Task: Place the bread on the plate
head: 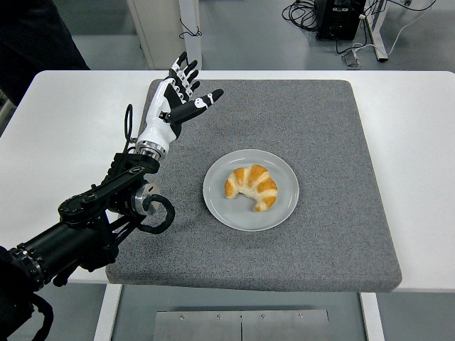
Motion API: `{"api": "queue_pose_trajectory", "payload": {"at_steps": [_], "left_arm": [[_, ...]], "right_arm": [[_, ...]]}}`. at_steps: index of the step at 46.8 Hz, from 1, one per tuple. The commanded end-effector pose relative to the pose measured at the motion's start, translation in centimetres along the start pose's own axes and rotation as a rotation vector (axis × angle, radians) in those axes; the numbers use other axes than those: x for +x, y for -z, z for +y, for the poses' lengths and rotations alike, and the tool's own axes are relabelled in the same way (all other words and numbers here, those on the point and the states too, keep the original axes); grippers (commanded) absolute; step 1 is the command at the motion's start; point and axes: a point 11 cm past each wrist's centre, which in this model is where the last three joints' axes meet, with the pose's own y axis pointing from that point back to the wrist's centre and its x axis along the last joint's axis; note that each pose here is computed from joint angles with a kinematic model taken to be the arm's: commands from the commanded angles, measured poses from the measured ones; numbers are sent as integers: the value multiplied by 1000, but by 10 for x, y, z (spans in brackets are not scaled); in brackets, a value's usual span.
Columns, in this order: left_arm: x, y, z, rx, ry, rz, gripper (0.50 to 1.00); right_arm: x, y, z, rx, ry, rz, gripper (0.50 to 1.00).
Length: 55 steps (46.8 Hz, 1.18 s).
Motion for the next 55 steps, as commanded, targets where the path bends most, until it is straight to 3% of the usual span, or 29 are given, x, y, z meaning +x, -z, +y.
{"api": "queue_pose_trajectory", "payload": {"at_steps": [1, 12, 25, 38, 55], "left_arm": [[5, 6, 3, 7, -32, 20, 974], [37, 12, 5, 14, -138, 74, 974], [71, 9, 0, 17, -145, 143, 974], [70, -15, -21, 18, -131, 138, 974], [74, -27, -27, -2, -138, 124, 974]], "right_arm": [[0, 0, 0, 0, -2, 1, 1000], [-1, 2, -1, 3, 2, -2, 1000], [-1, 3, -1, 5, 2, -2, 1000], [-1, 3, -1, 5, 2, -5, 1000], [0, 4, -1, 8, 0, -9, 1000]]}}
